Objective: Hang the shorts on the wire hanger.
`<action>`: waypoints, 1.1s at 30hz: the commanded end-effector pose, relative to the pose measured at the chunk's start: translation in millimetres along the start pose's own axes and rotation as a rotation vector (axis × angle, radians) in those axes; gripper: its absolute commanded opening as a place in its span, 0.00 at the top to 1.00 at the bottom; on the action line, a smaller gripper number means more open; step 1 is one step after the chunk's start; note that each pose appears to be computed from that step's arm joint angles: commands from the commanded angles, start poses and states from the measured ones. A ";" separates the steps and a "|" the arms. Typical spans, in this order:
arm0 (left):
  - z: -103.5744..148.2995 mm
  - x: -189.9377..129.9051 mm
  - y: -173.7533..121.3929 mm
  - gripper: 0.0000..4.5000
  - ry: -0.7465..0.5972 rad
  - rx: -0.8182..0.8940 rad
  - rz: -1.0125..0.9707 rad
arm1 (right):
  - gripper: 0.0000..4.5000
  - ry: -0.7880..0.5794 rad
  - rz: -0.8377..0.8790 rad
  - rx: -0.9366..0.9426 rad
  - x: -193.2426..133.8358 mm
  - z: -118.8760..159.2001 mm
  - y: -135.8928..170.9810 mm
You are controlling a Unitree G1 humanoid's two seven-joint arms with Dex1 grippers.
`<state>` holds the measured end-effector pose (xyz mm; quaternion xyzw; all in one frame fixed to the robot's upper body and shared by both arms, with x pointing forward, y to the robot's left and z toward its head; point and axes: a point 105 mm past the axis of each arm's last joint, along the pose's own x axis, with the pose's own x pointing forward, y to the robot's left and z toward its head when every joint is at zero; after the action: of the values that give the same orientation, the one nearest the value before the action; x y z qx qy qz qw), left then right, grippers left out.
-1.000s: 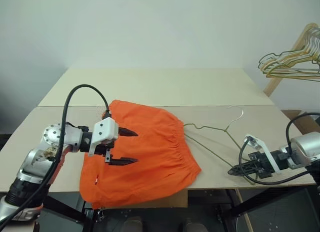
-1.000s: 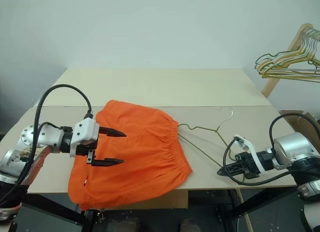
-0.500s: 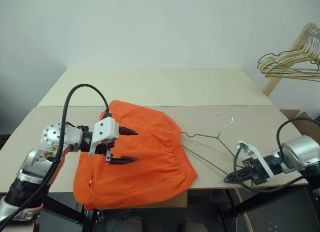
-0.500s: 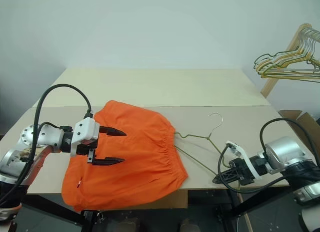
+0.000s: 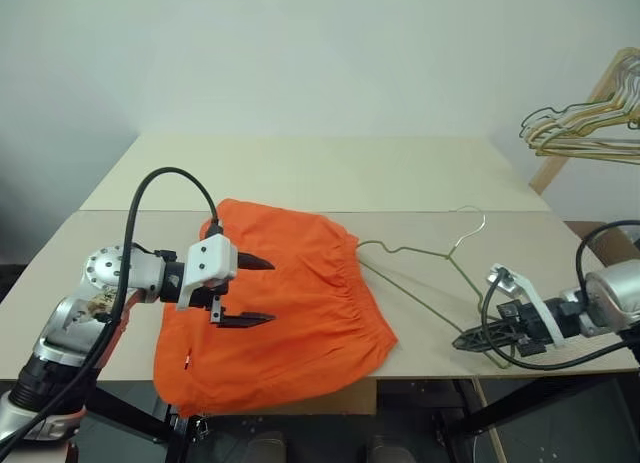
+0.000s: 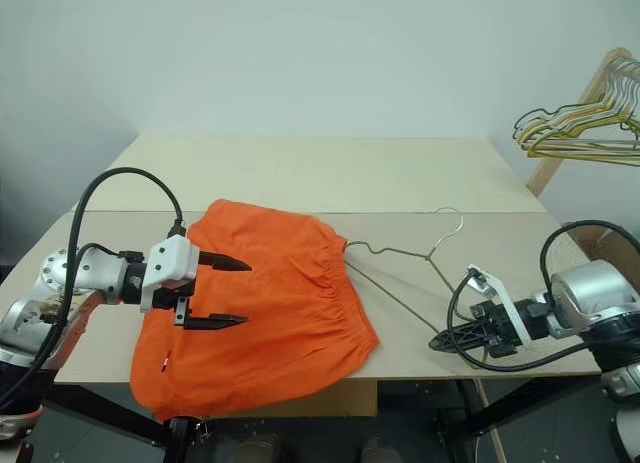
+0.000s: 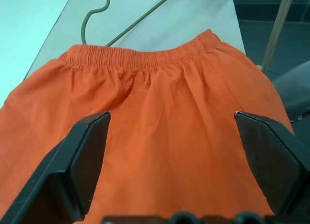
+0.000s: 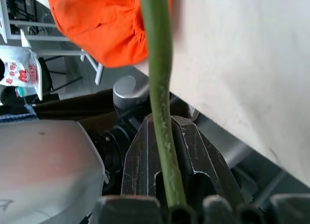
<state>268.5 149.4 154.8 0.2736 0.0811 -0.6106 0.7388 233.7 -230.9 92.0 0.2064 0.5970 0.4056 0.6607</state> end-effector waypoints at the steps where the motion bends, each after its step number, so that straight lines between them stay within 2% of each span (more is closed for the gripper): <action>1: 7.0 -1.8 3.1 0.01 -0.009 0.039 0.008 | 1.00 0.064 0.008 -0.029 3.5 -8.1 3.9; 4: 6.7 -1.2 2.5 0.01 -0.009 0.040 0.008 | 1.00 0.089 -0.009 -0.024 6.4 -13.6 -0.3; 11: 5.5 -0.8 0.5 0.01 -0.006 0.040 0.005 | 1.00 0.032 -0.019 -0.002 12.4 0.7 -8.5; 19: 4.6 -2.7 -1.8 0.01 0.002 0.042 0.005 | 1.00 0.059 0.091 -0.027 24.1 -1.8 4.2; 26: 2.9 -2.7 -5.0 0.01 0.006 0.043 0.001 | 1.00 -0.016 0.107 0.036 37.6 20.3 -2.5; 33: 3.9 -4.4 -4.4 0.01 0.007 0.045 0.004 | 1.00 -0.008 0.164 0.026 47.7 22.7 2.3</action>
<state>262.3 150.7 146.6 0.2721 0.0914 -0.6151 0.7344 247.2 -194.0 55.9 0.2628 0.6047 0.4213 0.6227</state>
